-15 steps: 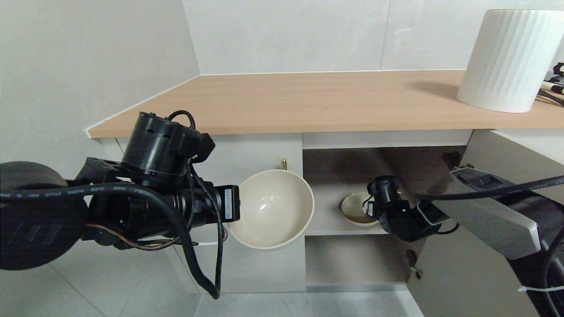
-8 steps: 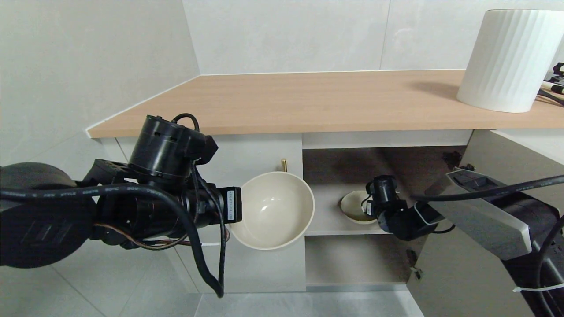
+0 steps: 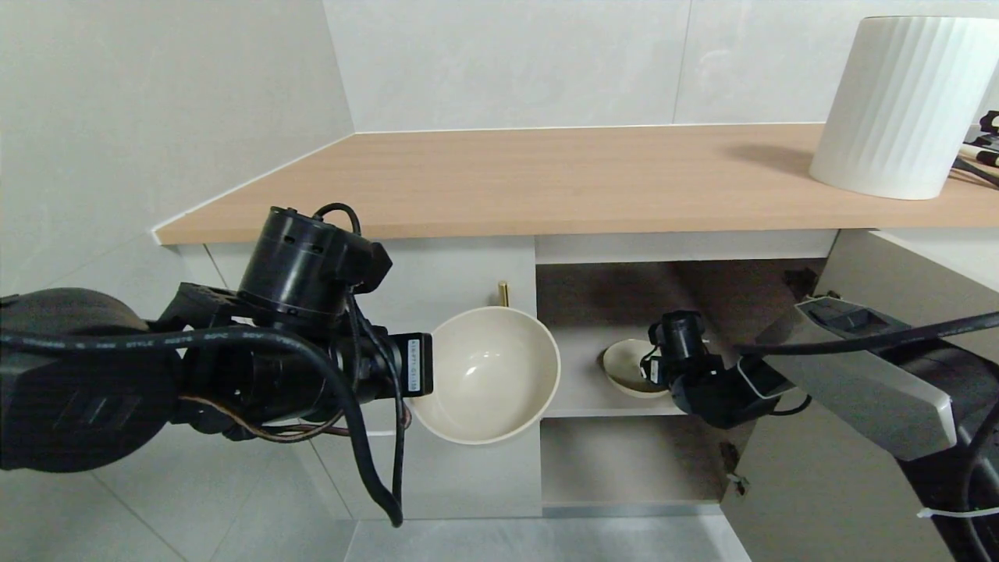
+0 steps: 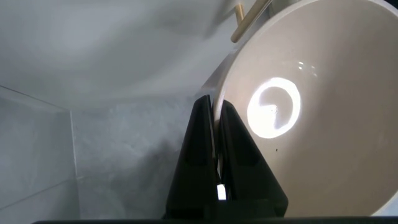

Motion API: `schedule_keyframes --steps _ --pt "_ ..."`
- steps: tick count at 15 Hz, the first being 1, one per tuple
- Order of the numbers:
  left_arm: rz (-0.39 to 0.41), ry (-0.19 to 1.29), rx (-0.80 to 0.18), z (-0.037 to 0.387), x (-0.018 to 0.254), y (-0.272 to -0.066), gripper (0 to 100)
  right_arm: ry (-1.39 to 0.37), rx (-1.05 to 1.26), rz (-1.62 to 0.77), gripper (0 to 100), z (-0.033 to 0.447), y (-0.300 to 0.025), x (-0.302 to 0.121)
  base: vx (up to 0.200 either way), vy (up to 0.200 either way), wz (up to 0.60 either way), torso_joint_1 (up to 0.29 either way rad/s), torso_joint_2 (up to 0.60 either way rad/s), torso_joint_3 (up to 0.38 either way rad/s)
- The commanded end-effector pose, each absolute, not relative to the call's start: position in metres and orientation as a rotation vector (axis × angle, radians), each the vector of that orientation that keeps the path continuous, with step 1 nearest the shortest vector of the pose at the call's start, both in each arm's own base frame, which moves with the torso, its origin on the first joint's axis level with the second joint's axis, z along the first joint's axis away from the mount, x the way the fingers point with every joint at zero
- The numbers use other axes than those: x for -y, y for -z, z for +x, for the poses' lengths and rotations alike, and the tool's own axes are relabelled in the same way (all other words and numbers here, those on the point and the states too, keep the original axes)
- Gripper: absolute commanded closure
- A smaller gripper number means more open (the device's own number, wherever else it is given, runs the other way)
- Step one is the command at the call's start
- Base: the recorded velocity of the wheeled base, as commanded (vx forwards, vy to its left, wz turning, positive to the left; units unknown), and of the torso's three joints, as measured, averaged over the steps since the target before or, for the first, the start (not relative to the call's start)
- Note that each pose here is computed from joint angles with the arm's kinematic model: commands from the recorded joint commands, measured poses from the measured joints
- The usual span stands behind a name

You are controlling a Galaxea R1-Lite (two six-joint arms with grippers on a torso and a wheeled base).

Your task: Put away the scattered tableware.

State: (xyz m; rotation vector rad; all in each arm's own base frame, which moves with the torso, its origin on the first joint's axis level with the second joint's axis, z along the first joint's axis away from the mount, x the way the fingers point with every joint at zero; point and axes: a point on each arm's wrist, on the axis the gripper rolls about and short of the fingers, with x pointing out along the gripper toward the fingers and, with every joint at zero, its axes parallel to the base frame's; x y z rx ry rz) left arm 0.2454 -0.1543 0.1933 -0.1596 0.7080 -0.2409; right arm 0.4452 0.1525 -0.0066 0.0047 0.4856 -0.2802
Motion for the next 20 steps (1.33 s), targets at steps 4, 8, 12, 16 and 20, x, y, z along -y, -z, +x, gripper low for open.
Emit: schedule_keyframes --steps 4,8,12,16,20 --pt "-0.022 0.318 -0.805 0.249 0.191 -0.155 100 -0.017 -0.462 0.101 0 0.35 -0.11 -0.147 0.0 0.0 0.0 0.0 0.0 0.0" --pt "0.021 0.318 -0.843 0.261 0.202 -0.13 100 -0.183 -0.45 0.13 0 0.292 -0.177 -0.145 0.0 0.0 0.0 0.0 0.0 0.0" --pt "0.059 0.353 -0.845 0.266 0.226 -0.115 100 -0.369 -0.525 0.087 0 0.242 -0.191 -0.172 0.0 0.0 0.0 0.0 0.0 0.0" --pt "0.1 0.368 -0.847 0.259 0.244 -0.102 100 -0.409 -0.645 0.029 0 0.241 -0.157 -0.195 0.0 0.0 0.0 0.0 0.0 0.0" --pt "0.097 0.357 -0.812 0.257 0.247 -0.107 100 -0.4 -0.71 0.015 0 0.247 -0.135 -0.205 0.0 0.0 0.0 0.0 0.0 0.0"
